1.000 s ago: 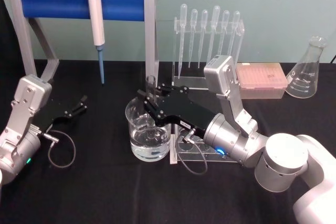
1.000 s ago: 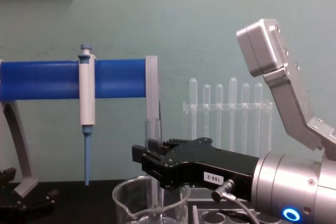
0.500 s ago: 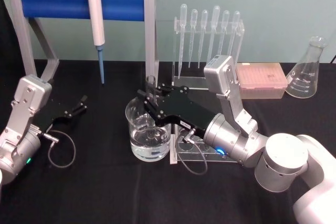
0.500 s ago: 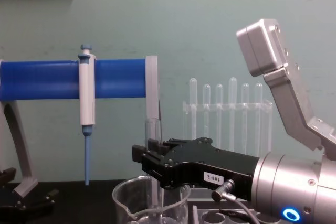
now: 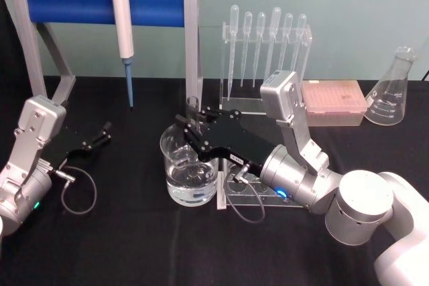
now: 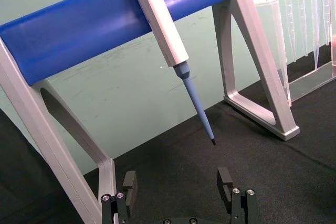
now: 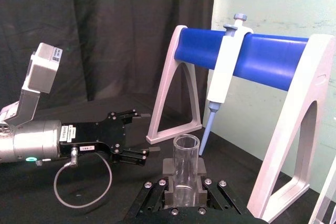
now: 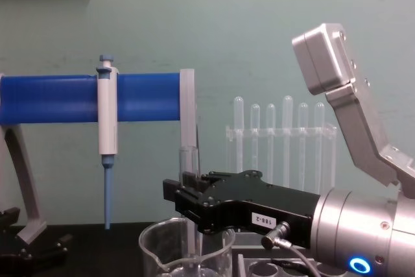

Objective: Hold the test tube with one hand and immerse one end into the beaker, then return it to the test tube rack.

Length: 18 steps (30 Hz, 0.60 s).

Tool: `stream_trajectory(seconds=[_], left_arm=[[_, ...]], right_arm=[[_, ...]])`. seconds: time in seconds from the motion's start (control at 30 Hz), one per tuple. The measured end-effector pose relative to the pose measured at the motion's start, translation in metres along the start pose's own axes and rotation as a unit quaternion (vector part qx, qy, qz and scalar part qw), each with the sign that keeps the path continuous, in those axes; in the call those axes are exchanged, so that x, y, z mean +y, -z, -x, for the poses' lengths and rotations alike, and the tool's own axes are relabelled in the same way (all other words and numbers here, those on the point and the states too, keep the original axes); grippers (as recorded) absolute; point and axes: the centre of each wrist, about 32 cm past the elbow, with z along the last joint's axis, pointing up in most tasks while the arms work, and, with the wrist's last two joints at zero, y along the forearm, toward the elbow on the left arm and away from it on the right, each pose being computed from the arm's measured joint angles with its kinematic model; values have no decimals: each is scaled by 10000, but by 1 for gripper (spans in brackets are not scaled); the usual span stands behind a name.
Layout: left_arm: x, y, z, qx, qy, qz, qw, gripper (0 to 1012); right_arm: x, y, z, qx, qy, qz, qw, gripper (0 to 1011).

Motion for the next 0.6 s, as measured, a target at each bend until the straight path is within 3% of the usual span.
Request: stream_trajectory(seconds=[0.6], left_arm=[[0, 0, 0, 0, 0, 0, 10000, 1000]], right_arm=[[0, 0, 0, 0, 0, 0, 10000, 225]])
